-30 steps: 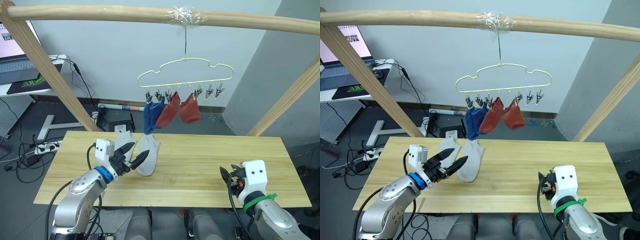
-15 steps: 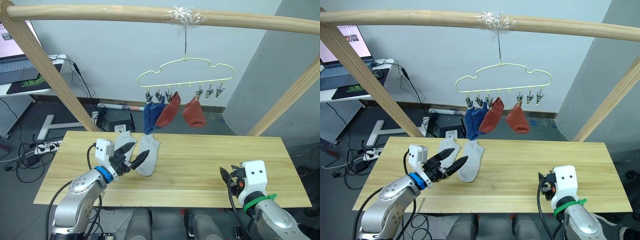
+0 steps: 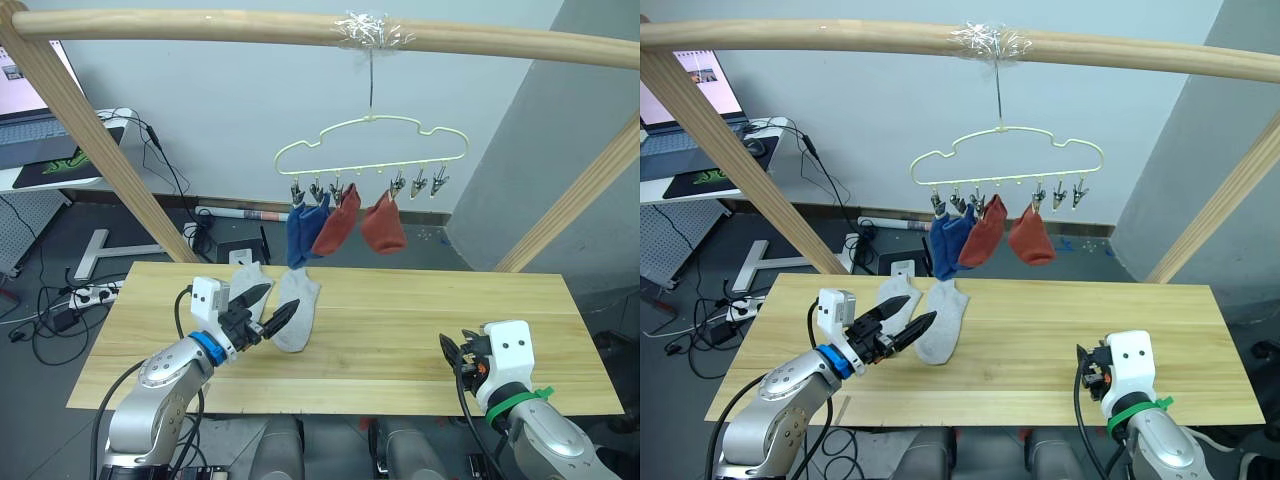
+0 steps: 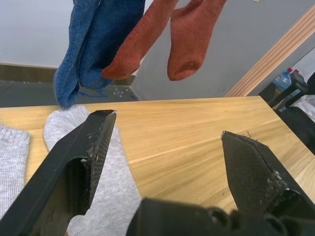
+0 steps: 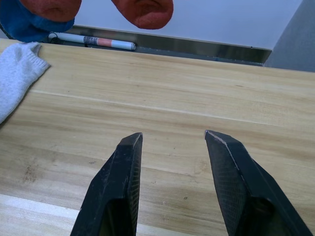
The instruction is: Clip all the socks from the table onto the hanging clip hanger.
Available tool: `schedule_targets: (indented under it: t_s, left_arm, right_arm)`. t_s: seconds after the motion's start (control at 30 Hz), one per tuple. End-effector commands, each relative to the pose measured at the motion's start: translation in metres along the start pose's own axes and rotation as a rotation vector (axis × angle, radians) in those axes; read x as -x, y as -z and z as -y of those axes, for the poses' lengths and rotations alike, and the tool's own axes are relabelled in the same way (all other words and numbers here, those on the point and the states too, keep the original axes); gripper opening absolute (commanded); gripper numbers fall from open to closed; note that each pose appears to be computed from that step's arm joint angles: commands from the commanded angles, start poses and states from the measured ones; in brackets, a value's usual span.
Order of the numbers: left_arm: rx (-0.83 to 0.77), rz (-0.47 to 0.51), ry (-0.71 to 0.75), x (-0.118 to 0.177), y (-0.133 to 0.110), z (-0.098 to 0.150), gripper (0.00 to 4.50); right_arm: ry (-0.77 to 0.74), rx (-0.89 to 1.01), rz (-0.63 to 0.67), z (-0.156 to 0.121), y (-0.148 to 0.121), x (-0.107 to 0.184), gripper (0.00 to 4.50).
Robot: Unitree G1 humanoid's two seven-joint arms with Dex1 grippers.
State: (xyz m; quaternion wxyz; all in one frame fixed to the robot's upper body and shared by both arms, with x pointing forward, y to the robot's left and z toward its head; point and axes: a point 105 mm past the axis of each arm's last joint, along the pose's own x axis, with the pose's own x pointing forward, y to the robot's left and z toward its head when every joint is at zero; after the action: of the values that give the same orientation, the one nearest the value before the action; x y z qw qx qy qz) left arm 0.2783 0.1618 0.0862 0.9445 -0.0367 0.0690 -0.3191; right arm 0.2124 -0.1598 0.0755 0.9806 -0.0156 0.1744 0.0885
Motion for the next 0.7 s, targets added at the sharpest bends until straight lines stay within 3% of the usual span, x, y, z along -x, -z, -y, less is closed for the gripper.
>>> schedule_targets:
  t_s: [0.03,0.43,0.7]
  left_arm:
    - [-0.038,0.043,0.026,-0.001,-0.013,0.006,3.90]
    - [-0.036,0.074,0.037,-0.007,-0.027,0.004,3.90]
    - [-0.085,0.134,0.199,-0.031,-0.076,0.019,3.90]
  right_arm:
    - [0.011,0.010,0.034,0.001,-0.008,0.004,2.07]
    - [0.022,0.004,0.052,0.004,-0.015,0.000,2.07]
    - [0.026,-0.005,0.198,0.003,-0.070,-0.025,2.07]
